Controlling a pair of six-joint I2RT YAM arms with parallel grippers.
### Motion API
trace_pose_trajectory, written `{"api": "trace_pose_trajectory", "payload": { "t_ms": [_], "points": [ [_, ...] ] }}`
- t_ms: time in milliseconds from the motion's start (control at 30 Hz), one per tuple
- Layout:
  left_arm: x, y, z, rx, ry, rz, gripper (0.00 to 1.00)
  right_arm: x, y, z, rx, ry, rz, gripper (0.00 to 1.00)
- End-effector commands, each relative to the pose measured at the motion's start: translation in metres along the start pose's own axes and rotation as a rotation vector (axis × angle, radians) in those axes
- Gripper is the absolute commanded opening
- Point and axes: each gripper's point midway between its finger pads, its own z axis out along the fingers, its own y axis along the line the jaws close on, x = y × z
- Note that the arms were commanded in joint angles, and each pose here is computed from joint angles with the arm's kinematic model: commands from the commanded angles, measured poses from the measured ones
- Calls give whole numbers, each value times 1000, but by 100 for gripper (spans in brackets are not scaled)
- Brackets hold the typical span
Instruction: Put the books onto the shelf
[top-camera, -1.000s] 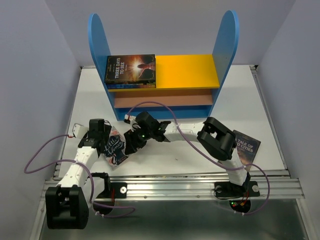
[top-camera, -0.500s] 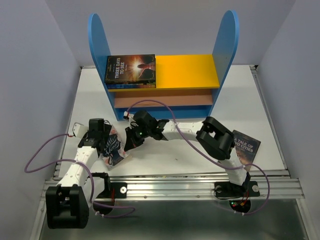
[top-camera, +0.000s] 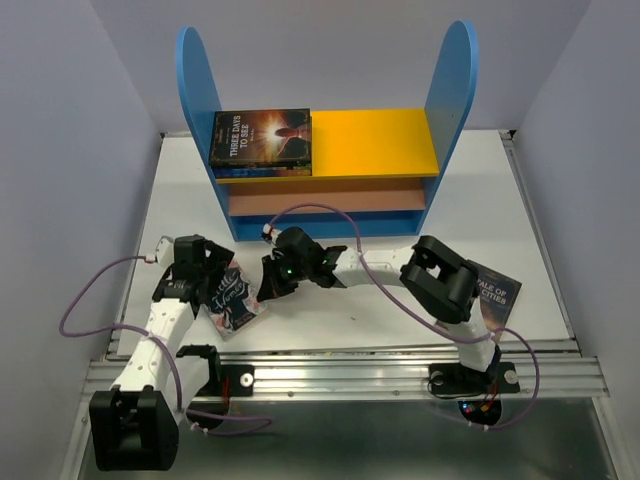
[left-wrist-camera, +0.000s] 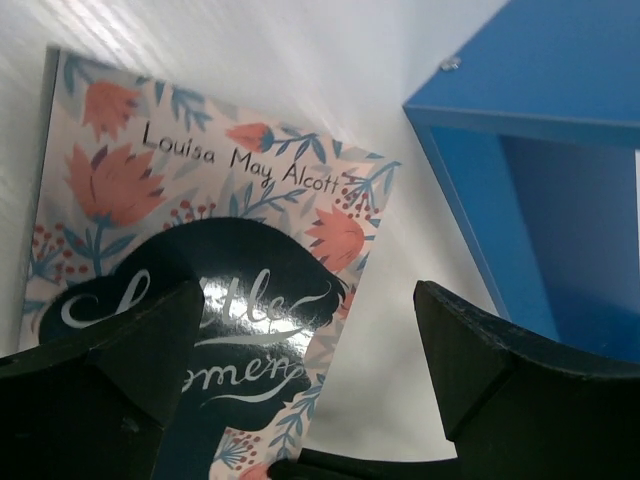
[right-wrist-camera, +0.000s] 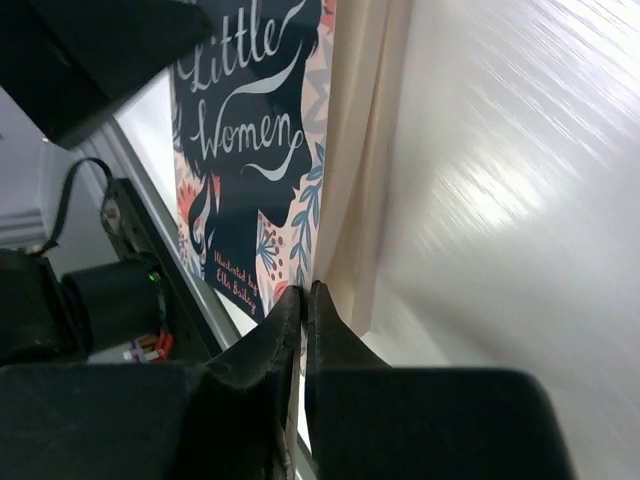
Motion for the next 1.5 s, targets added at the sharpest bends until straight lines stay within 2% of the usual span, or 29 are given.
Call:
{"api": "trace_pose_trajectory", "payload": {
  "t_ms": [0,33,100,300,367,567,733,833,933,1000,1133,1233,1267,1300,1367,1400,1433,1467],
  "points": [
    [7,-24,-19,112,77,130,99,-14,-18,-34,66,-95,-1,1],
    [12,-27,-22,136,108,151,99,-23,-19,-49,68,-125,3,1],
    [18,-30,-26,168,142,170,99,-9,-37,-62,107,-117,22,1],
    [21,-30,-41,228,143,206,99,-7,-62,-117,160,-181,71,1],
    [28,-44,-53,336,170,252,99,-6,-68,-133,167,-197,87,1],
    [47,-76,-92,573,175,397,99,-14,-38,-158,71,-210,77,1],
    [73,-55,-73,490,252,313,99,-3,-31,-152,13,-137,94,1],
    [84,-50,-65,480,280,294,99,-3,-33,-153,25,-140,88,1],
    [76,-69,-80,541,235,359,99,-17,-29,-161,35,-179,88,1],
    [72,-86,-96,608,207,393,99,-18,-29,-166,49,-158,114,1],
    [47,-151,-167,935,74,502,99,-30,-16,-184,28,-147,135,1],
    [12,-208,-239,1248,-177,634,99,-35,-12,-192,6,-137,149,1],
    [8,-216,-245,1261,-206,670,99,-33,-14,-191,11,-128,158,1],
    [0,-230,-259,1311,-298,772,99,-34,-16,-190,4,-119,168,1],
    [-4,-268,-290,1422,-345,920,99,-32,-15,-187,-4,-97,179,1],
    [-22,-290,-335,1509,-453,965,99,-34,-20,-186,4,-92,195,1],
    [-16,-309,-322,1500,-408,1030,99,-38,-24,-187,5,-94,205,1],
    [-14,-319,-331,1536,-420,1096,99,-40,-21,-187,-5,-91,200,1]
  ]
}}
